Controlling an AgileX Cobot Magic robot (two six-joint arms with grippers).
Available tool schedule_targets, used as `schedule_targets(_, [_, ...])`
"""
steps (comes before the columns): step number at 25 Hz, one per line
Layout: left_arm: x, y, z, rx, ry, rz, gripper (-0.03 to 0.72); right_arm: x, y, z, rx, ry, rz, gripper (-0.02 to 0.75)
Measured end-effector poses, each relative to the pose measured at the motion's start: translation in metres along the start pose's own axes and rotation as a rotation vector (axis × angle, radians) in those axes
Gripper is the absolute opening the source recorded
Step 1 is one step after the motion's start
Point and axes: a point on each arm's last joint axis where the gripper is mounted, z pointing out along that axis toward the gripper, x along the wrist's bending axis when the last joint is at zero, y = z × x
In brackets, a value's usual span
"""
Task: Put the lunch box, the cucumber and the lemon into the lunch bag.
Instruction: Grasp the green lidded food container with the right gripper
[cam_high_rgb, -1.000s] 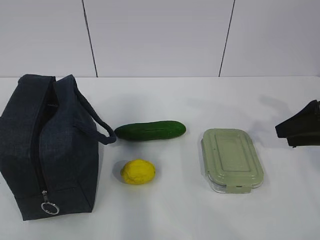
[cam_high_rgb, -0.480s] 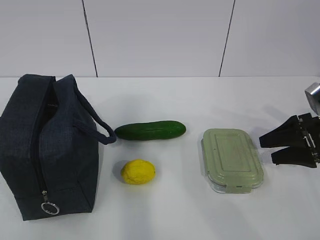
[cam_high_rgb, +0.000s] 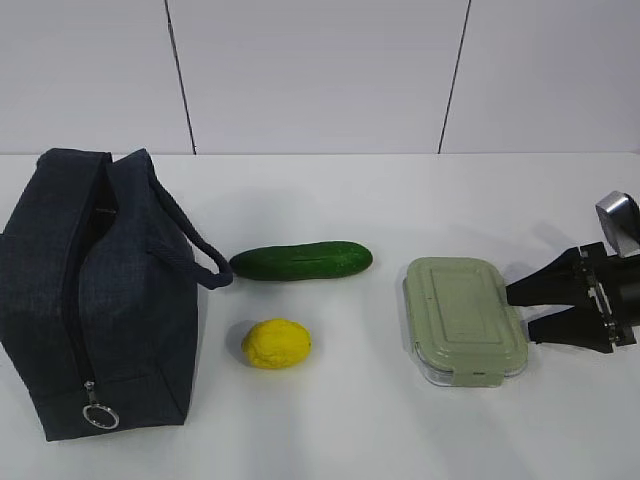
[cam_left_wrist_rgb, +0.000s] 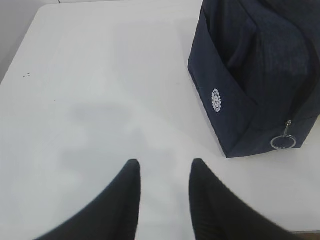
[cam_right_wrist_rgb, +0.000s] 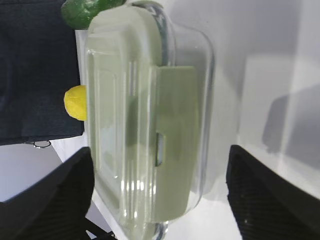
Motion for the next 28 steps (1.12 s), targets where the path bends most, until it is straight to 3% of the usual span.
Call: schedule_targets(28, [0.0,0.0,0.0,0.0,0.0,0.0,0.242,0.004,0.011,0.014,-0.008,0.02,-0.013,0.6])
